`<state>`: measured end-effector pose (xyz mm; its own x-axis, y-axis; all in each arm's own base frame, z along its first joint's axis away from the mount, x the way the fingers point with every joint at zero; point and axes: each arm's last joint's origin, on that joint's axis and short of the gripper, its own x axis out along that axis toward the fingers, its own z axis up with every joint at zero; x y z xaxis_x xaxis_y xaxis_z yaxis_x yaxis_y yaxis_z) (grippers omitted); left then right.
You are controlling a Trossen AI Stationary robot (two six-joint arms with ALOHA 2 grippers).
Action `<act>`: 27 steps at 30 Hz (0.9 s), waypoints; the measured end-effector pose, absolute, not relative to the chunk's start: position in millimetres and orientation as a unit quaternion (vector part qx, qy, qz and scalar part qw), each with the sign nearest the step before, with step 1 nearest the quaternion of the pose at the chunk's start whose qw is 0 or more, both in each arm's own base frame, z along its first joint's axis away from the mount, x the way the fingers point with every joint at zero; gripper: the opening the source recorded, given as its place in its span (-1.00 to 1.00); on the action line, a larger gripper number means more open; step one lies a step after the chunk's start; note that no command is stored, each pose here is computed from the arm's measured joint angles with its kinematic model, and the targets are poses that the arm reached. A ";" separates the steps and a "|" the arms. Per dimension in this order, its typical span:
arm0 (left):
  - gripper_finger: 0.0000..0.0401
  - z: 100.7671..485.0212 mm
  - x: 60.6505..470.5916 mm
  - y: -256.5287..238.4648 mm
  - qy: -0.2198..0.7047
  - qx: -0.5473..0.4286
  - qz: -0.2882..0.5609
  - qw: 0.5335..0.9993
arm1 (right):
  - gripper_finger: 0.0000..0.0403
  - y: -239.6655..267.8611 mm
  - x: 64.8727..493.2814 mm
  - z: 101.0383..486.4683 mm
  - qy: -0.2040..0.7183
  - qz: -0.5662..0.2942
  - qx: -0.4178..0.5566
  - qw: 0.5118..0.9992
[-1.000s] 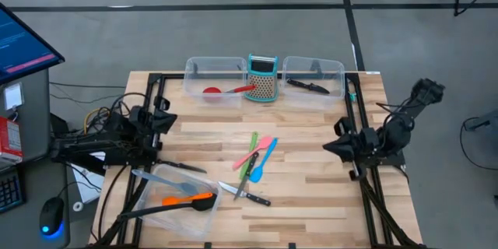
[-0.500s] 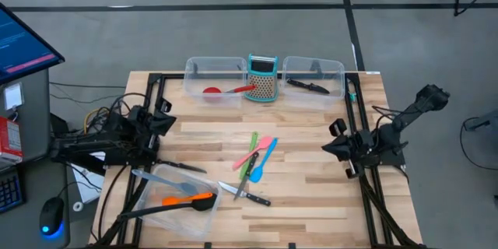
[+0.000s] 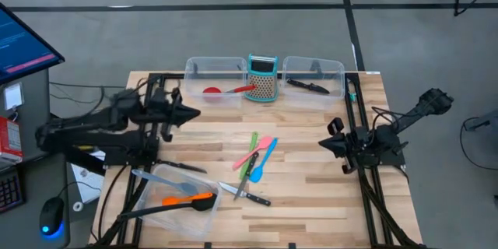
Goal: Pick & Place Kitchen Items
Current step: Put the grey serving spoon from the bottom transparent bin to the top left transparent bin
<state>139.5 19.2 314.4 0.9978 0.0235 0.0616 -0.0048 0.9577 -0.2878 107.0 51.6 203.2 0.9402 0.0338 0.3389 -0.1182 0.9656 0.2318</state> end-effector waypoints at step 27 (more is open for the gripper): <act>0.24 304.5 172.1 -95.9 0.485 0.030 -0.209 0.849 | -1.00 53.6 110.4 191.0 -0.108 0.044 0.166 0.979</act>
